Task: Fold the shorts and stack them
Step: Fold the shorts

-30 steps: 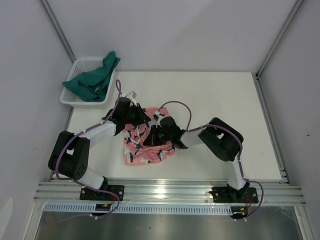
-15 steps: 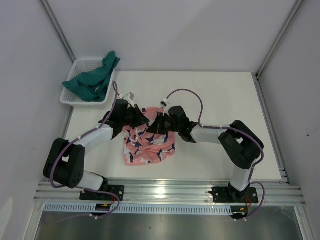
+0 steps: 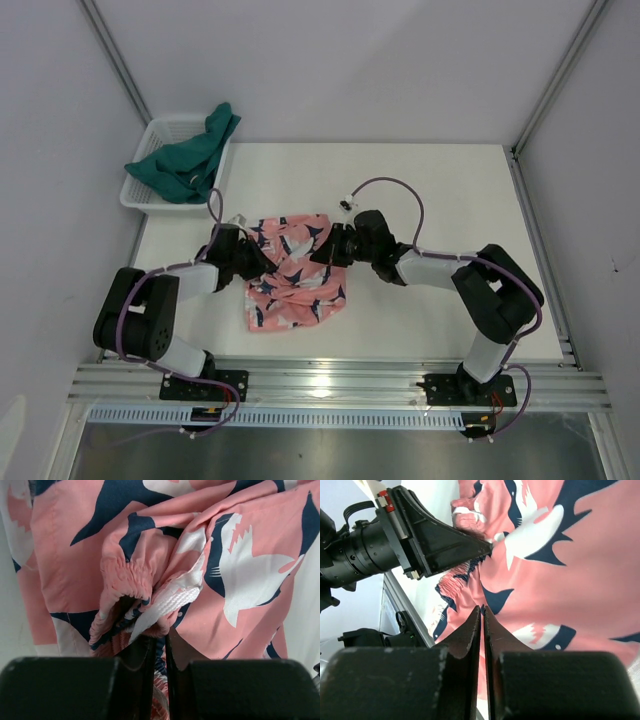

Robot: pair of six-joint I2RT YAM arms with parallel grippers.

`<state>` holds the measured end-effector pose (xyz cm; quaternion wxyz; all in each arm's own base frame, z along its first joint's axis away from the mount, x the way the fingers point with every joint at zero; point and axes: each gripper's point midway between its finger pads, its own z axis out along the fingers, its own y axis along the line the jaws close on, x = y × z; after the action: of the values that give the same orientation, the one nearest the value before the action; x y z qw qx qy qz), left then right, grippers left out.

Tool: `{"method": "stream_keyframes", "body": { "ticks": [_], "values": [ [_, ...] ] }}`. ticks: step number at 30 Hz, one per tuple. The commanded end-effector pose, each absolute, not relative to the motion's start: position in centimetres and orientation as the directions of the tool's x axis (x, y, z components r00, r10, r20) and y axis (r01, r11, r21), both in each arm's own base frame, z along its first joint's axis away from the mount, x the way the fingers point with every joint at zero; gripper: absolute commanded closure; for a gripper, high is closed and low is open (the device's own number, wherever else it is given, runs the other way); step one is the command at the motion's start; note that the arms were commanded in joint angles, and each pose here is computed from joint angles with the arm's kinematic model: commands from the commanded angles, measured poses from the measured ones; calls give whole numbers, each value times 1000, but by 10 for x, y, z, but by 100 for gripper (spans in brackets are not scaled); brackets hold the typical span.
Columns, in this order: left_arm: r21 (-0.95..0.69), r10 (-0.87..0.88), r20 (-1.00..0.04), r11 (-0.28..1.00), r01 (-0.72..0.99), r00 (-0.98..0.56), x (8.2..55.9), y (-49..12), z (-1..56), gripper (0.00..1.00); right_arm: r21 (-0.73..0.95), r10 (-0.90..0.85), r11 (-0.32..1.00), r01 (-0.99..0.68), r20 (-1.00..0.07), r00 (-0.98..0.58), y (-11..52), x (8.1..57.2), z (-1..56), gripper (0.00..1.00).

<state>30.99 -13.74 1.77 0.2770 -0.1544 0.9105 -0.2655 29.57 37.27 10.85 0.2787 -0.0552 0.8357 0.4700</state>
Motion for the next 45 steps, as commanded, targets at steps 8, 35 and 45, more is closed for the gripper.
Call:
{"method": "stream_keyframes", "body": {
  "ticks": [8, 35, 45],
  "values": [
    [-723, -548, -484, 689, -40, -682, 325, -144, 58, 86, 792, 121, 424, -439, -530, -839, 404, 266, 138, 94],
    [-730, -529, -516, 683, 22, -673, 360, -154, 95, 85, 896, 110, 308, -320, -368, -923, 480, 248, 98, 95],
    [-715, -514, -506, 699, 4, -693, 352, -152, 79, 86, 873, 73, 375, -311, -362, -929, 494, 240, 65, 96]
  ]
}}
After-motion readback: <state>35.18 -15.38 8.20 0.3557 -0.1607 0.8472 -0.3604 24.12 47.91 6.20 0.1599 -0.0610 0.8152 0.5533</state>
